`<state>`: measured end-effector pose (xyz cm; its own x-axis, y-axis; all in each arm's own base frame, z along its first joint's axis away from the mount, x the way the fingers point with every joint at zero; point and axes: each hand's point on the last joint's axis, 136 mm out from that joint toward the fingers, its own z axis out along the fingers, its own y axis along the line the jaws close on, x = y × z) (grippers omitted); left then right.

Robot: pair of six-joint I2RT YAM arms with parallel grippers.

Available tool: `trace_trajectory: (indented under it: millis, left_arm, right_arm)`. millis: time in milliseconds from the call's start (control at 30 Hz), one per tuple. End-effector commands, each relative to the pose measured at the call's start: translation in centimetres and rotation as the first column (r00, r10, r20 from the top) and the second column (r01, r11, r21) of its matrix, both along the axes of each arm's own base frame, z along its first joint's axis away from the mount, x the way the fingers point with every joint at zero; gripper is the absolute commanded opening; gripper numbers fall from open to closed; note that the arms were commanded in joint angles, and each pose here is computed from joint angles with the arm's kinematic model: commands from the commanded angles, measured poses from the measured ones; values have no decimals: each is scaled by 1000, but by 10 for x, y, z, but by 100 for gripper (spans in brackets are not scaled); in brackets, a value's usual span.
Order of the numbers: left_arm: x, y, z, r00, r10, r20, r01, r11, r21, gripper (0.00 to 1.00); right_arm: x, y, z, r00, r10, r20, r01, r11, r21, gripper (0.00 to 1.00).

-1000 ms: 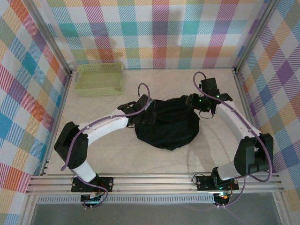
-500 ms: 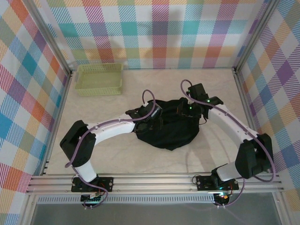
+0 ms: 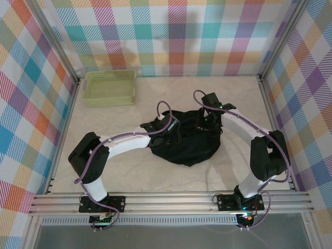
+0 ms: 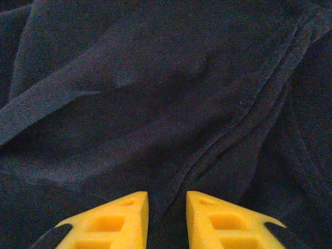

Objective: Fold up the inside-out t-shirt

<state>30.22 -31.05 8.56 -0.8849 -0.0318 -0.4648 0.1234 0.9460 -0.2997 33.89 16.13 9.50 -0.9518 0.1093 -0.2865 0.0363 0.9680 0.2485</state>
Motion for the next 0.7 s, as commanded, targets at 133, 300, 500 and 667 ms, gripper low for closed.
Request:
trace_trajectory:
  millis: [133, 300, 500, 667]
  left_arm:
    - [2, 11, 7, 999, 40, 33, -40, 999, -5, 62]
    - [2, 14, 11, 998, 44, 43, -44, 999, -1, 66]
    - [4, 12, 16, 997, 49, 55, -48, 999, -13, 70]
    - [3, 9, 13, 998, 44, 44, -43, 999, -22, 70]
  right_arm:
    - [2, 6, 15, 1000, 14, 19, -14, 1000, -9, 0]
    - [-3, 3, 35, 997, 21, 72, -21, 1000, -5, 0]
    - [-11, -10, 33, 998, -11, 61, 14, 999, -51, 20]
    - [-11, -12, 16, 999, -34, 4, 35, 996, -80, 43]
